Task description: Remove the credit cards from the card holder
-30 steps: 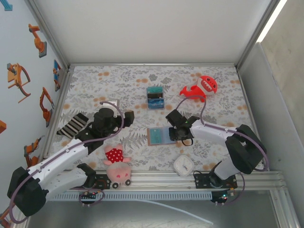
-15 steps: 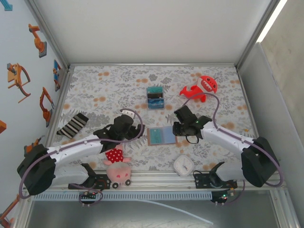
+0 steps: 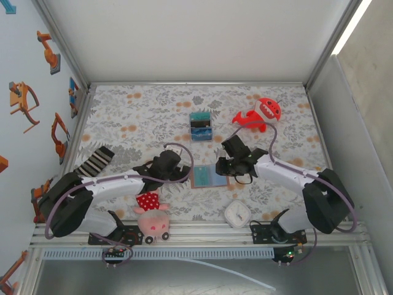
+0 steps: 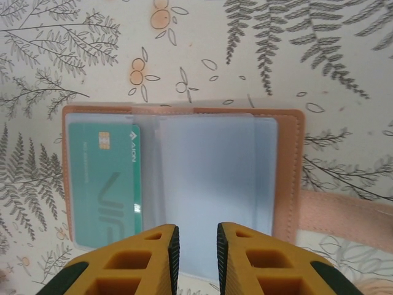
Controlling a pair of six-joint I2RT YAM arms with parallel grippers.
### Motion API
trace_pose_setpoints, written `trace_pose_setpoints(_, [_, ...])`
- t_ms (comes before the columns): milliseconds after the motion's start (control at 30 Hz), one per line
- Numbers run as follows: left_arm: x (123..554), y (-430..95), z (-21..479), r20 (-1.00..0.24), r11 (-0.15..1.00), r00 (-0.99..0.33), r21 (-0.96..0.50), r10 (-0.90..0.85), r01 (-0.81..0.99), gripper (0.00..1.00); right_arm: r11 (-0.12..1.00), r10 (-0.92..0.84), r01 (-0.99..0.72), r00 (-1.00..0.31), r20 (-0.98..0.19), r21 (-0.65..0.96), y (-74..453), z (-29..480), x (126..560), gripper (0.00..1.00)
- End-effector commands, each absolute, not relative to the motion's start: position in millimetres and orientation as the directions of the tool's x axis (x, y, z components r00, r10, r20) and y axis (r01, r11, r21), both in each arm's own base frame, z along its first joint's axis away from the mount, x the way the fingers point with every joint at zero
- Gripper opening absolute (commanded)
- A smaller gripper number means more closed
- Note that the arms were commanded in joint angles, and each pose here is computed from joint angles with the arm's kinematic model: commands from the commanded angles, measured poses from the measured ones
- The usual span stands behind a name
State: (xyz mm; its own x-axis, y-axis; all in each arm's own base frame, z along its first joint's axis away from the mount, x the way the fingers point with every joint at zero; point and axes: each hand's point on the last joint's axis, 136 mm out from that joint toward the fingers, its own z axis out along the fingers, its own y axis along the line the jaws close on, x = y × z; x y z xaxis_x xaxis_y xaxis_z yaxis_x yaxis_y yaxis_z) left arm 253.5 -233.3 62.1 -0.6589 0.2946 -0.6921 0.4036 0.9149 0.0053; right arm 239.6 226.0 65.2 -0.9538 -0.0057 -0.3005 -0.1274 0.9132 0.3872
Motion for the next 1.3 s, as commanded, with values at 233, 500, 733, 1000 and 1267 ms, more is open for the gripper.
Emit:
trace_pose_setpoints(233, [252.7,-252.6,49.6,-0.682,0.895,-0.668,-0.042,0.299,0.444,0.97,0.843,0.003,-0.151,-0.958,-0.285,0.516,262.6,70.6,246.4,0.23])
trace_pose_setpoints(500, [251.0,-260.8,38.5,-0.651,0.882,-0.684,-0.046,0.329,0.469,0.97,0.833,0.001,-0.136,-0.969,-0.247,0.537,271.2,59.9,242.4,0.23])
trace_pose_setpoints(733, [250.8,-262.2,32.8,-0.639,0.880,-0.689,-0.042,0.341,0.474,0.97,0.821,0.007,-0.121,-0.975,-0.222,0.558,277.8,51.0,240.3,0.20])
trace_pose_setpoints(1000, [249.3,-261.3,29.7,-0.625,0.877,-0.693,-0.026,0.360,0.480,0.97,0.829,0.006,-0.106,-0.980,-0.197,0.549,276.6,41.6,237.9,0.18])
trace_pose_setpoints(1267, [248.5,-259.2,24.4,-0.601,0.879,-0.702,0.000,0.382,0.478,0.97,0.830,0.010,-0.086,-0.986,-0.168,0.551,276.5,31.3,234.2,0.17])
